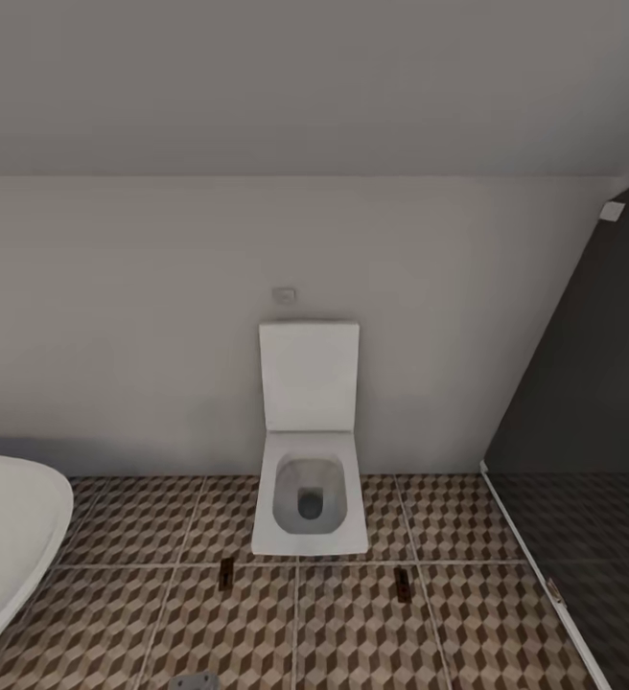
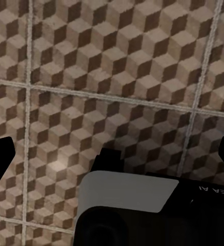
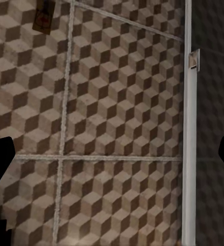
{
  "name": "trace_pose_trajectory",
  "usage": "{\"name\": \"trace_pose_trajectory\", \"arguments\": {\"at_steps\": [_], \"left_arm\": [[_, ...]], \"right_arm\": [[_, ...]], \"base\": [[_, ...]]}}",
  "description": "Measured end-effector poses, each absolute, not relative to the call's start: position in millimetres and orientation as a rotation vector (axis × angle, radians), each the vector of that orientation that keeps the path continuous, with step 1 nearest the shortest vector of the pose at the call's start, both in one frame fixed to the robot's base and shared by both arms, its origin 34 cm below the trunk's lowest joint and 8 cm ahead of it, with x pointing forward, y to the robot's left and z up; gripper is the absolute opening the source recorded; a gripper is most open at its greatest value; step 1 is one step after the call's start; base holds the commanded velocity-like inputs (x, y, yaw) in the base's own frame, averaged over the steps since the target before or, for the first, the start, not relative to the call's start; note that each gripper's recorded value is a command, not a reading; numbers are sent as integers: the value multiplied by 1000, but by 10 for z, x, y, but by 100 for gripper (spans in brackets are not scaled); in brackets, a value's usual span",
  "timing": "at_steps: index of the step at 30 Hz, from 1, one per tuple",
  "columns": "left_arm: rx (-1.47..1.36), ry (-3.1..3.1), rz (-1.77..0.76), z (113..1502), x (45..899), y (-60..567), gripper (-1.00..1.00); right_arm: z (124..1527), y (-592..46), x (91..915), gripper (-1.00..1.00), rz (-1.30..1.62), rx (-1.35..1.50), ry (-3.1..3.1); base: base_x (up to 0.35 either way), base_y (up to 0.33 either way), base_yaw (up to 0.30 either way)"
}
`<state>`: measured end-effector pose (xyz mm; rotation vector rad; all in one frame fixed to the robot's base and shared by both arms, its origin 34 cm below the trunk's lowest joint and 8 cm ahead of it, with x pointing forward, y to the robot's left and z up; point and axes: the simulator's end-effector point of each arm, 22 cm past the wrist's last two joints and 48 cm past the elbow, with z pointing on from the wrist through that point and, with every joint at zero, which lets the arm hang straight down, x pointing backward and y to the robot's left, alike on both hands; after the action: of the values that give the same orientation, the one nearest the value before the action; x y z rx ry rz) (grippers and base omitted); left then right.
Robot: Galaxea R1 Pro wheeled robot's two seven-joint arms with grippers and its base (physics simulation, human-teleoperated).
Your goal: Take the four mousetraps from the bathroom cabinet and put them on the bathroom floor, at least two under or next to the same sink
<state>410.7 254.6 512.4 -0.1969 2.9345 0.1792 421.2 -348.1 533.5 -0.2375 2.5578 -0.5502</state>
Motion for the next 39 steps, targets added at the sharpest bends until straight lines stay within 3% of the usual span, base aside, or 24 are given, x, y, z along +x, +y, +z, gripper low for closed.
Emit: {"name": "trace_pose_trajectory", "arguments": {"at_steps": [39], "left_arm": [[-196, 2949, 181, 5292, 4010, 2562, 100]], "right_arm": [[5524, -3481, 4201, 100, -550, -238, 2558]], "base": [[0, 0, 0]]}}
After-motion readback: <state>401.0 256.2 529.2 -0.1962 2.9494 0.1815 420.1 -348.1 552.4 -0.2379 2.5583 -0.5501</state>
